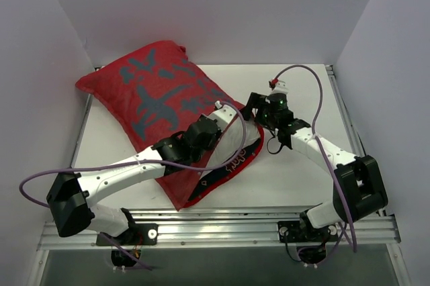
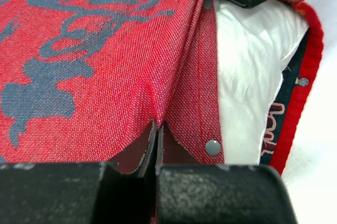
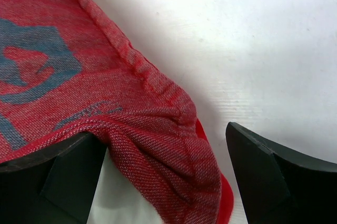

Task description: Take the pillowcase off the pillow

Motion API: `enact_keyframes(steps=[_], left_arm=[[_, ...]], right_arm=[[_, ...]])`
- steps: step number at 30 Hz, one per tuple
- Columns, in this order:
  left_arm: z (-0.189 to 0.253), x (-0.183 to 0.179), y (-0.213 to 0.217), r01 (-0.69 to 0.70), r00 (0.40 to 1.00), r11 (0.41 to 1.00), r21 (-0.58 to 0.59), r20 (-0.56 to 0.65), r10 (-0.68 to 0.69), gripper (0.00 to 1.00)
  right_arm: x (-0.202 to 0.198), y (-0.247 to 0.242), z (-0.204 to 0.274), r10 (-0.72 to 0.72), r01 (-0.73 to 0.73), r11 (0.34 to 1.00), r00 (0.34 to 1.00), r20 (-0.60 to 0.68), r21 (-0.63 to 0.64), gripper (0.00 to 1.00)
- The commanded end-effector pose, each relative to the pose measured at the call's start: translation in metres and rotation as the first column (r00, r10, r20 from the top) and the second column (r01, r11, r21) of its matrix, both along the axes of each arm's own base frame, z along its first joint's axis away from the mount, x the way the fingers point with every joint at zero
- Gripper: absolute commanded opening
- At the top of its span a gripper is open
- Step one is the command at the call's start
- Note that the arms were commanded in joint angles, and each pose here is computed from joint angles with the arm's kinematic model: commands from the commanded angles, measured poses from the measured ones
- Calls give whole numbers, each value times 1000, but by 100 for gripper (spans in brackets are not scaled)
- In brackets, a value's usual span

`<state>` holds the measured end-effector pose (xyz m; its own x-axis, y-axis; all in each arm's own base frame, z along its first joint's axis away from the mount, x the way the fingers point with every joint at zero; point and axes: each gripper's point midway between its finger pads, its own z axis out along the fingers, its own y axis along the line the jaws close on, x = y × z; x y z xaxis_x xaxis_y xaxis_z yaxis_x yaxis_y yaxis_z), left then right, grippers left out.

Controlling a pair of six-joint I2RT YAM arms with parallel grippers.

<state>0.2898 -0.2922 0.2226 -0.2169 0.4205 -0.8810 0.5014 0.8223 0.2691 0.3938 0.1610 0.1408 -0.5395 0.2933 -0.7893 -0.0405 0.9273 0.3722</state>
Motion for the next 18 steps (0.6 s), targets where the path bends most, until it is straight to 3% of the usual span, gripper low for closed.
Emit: enact_keyframes(steps=[1,10,12,18], left_arm=[[26,15,-10,-29,998,998,-59,48,31,2],[23,20,-10,-91,995,992,-92,27,94,2],[20,20,-12,-88,996,992,-86,24,90,2],[32,27,-10,-116,991,989,-87,52,121,2]], right_arm=[[-2,-23,10,-81,81,996,997,0,-24,88],[-88,4,70,13,-35,979,994,113,200,88],[-103,12,58,30,-51,970,995,91,237,88],[-146,68,33,215,-215,863,975,54,457,88]])
